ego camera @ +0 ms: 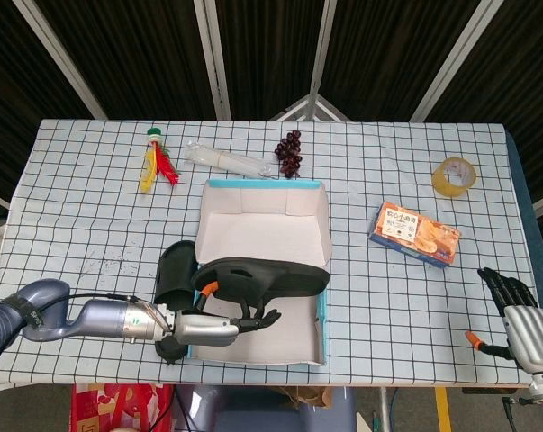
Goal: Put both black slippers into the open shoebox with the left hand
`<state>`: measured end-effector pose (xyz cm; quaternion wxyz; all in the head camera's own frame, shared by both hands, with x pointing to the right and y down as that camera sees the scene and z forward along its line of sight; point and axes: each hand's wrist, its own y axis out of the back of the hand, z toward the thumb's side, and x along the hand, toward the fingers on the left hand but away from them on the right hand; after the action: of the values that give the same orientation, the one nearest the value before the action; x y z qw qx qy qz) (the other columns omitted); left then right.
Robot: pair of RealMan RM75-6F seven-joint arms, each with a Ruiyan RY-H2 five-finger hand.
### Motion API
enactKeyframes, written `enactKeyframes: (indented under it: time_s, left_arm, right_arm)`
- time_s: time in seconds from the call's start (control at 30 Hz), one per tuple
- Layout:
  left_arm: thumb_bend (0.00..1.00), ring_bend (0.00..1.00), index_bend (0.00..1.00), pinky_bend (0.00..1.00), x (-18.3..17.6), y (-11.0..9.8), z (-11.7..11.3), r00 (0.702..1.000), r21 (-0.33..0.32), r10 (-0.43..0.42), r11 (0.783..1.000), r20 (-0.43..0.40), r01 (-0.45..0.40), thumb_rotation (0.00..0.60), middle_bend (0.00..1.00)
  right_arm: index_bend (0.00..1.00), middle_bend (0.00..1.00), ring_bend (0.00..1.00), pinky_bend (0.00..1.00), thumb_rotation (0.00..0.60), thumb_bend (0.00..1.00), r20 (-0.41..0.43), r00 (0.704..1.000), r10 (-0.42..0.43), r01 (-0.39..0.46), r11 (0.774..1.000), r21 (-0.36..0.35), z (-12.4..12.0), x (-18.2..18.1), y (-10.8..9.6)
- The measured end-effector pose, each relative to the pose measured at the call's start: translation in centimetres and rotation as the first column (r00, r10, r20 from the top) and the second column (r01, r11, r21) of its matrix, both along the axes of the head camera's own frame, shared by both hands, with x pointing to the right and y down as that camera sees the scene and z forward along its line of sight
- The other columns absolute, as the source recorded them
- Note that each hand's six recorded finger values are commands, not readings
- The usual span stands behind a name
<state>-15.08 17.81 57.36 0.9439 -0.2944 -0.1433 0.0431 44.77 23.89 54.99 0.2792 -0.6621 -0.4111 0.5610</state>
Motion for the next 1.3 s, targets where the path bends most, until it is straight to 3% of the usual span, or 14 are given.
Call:
enactKeyframes:
  time_s: [0.27,0.87,1.3]
  left_arm:
    - [0.45,0.14,0.47,0.08,0.4,-0.1,0.8,1.000,-0.032,-0.001,0.999,-0.009,0.001,0.600,0.60]
    - [0.45,0.14,0.47,0.08,0.6,-1.2,2.8,0.998,-0.012,-0.045,0.999,0.034,0.046,0.600,0.60]
    - [0.45,0.14,0.48,0.08,0.5,-0.1,3.9,0.998,-0.060,-0.030,0.998,0.048,0.033,0.600,0.60]
  right_arm:
    - [0.01,0.07,0.09,0.07,0.600,0.22,0.003,1.000,0.003,-0.003,1.000,-0.001,0.0,0.2,0.0]
    - [0.01,0.07,0.10,0.07,0.600,0.22,-0.002,1.000,0.006,-0.006,1.000,-0.016,0.2,0.1,0.0]
    - [0.01,0.07,0.10,0.07,0.600,0.22,0.000,1.000,0.008,-0.008,1.000,-0.018,0.2,0.2,0.0]
